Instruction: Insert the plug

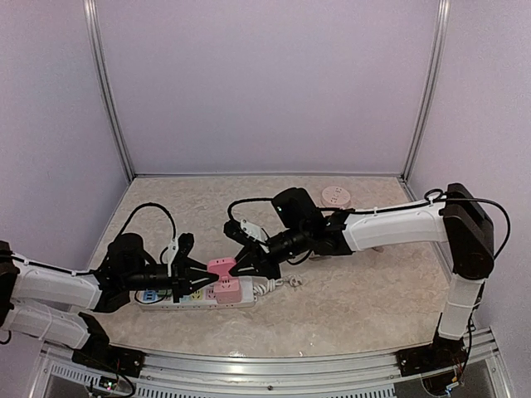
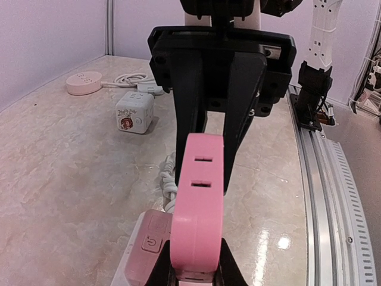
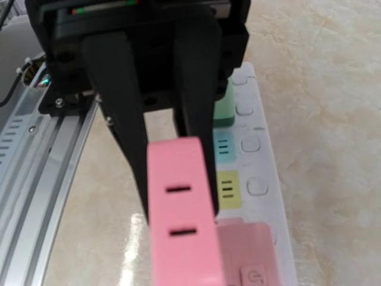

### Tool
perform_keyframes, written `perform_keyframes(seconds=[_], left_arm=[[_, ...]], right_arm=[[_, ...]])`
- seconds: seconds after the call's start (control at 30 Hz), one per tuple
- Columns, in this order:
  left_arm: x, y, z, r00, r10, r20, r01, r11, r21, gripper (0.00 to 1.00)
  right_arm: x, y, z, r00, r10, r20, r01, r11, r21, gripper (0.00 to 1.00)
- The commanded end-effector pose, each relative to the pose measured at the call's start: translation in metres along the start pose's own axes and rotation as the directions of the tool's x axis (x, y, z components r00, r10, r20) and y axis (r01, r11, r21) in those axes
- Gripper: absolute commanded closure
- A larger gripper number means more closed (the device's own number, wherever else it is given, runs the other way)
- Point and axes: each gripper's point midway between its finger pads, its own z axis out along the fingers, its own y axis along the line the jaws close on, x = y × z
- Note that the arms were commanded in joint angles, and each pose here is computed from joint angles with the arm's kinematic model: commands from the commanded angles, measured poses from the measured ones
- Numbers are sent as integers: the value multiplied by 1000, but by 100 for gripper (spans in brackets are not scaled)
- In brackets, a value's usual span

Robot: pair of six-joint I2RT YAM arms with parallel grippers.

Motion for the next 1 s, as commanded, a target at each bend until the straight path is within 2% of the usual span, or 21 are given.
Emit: perform_keyframes(seconds=[0.0,0.13,0.97], left_arm=[[-2,17,3,1000,25,2,-24,996,-81,100],[8,21,2,999,20,-29,-23,996,-88,100],[6,31,5,996,80,-36,-83,994,-76,100]], right_arm=[[12,-9,9,999,30,-25,-29,999,33,100],[18,-10,12,999,38,-32,-36,999,36,100],[22,-12,14,998,40,-40,-39,998,42,100]])
